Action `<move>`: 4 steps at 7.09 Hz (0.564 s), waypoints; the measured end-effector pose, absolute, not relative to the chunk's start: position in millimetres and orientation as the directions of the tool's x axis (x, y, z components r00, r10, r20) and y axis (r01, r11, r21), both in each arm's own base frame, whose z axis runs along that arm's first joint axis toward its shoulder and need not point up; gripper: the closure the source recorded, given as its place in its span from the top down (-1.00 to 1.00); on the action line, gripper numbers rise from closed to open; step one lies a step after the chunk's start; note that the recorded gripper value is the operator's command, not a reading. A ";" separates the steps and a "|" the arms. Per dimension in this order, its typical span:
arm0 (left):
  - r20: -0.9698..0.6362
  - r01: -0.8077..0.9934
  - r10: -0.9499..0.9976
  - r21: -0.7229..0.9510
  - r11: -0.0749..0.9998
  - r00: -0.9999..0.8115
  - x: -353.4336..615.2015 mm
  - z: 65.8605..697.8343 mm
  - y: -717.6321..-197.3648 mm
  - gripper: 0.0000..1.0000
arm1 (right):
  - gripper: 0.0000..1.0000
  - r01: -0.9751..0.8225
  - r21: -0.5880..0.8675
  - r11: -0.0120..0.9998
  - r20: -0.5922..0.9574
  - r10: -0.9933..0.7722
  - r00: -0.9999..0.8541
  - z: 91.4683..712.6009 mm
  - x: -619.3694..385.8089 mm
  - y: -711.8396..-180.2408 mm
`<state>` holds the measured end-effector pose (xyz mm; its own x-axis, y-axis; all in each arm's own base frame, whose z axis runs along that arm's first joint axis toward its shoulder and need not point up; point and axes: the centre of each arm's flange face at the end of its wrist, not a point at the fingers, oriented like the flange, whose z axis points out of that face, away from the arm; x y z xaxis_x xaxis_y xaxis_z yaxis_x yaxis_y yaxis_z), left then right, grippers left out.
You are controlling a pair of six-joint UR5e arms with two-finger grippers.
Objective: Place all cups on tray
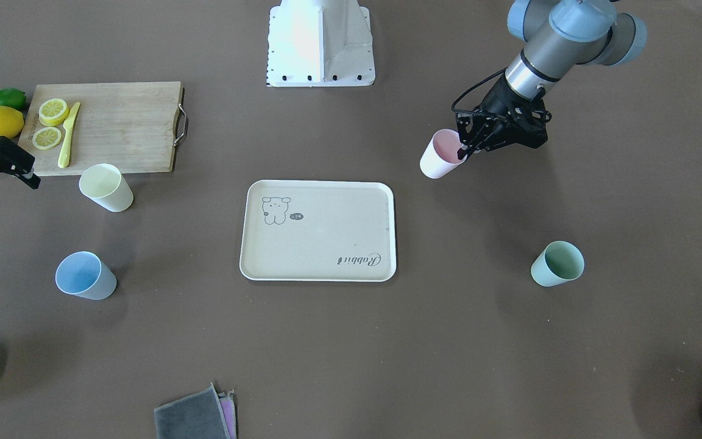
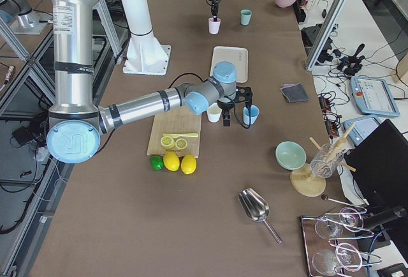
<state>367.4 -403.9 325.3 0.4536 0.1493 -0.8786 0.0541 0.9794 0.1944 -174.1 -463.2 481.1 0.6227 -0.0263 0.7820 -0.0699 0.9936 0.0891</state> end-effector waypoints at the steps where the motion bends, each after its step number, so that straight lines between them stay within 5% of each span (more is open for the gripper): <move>1: -0.881 0.066 0.125 0.174 0.983 0.456 376.4 298.1 -414.5 -1.00 | 0.99 -0.067 0.079 0.995 0.772 -0.019 0.635 481.1 -192.6 -459.4; 4: -0.886 0.083 0.093 0.146 0.986 0.453 396.3 266.7 -430.0 -1.00 | 0.93 -0.021 0.050 0.999 0.752 -0.024 0.659 484.0 -248.5 -436.4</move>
